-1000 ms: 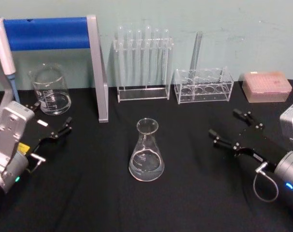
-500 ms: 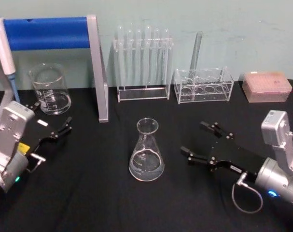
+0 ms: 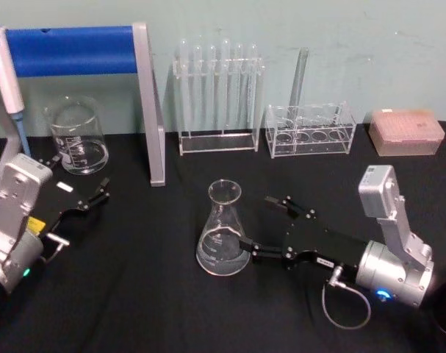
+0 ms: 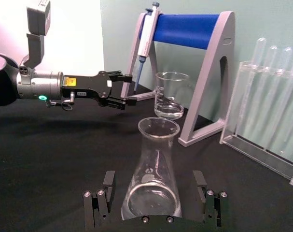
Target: Grasp the erlenmeyer flask with one hand, shake it three times, then place it back.
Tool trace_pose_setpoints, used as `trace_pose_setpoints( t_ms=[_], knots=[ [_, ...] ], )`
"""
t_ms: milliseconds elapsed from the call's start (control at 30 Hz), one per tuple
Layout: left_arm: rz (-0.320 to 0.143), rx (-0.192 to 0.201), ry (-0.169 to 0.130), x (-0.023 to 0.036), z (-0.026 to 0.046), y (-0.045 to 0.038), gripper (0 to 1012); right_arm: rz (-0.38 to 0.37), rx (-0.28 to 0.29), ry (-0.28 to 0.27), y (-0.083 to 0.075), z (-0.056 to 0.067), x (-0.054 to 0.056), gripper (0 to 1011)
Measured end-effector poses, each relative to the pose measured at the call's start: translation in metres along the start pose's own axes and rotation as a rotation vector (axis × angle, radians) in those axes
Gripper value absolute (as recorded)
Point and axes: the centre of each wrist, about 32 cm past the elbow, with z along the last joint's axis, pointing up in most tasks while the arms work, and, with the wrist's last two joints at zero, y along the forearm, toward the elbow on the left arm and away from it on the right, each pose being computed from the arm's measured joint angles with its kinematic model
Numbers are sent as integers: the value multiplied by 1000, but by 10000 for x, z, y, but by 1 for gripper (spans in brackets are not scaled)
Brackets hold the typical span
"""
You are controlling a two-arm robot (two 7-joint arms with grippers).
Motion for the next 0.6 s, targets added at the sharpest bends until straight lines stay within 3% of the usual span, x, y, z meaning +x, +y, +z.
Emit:
trace_pose_setpoints(
  t_ms=[600],
  knots=[
    [0, 0, 0, 0, 0, 0, 1001, 31, 2, 42, 329, 11, 99, 1000]
  ],
)
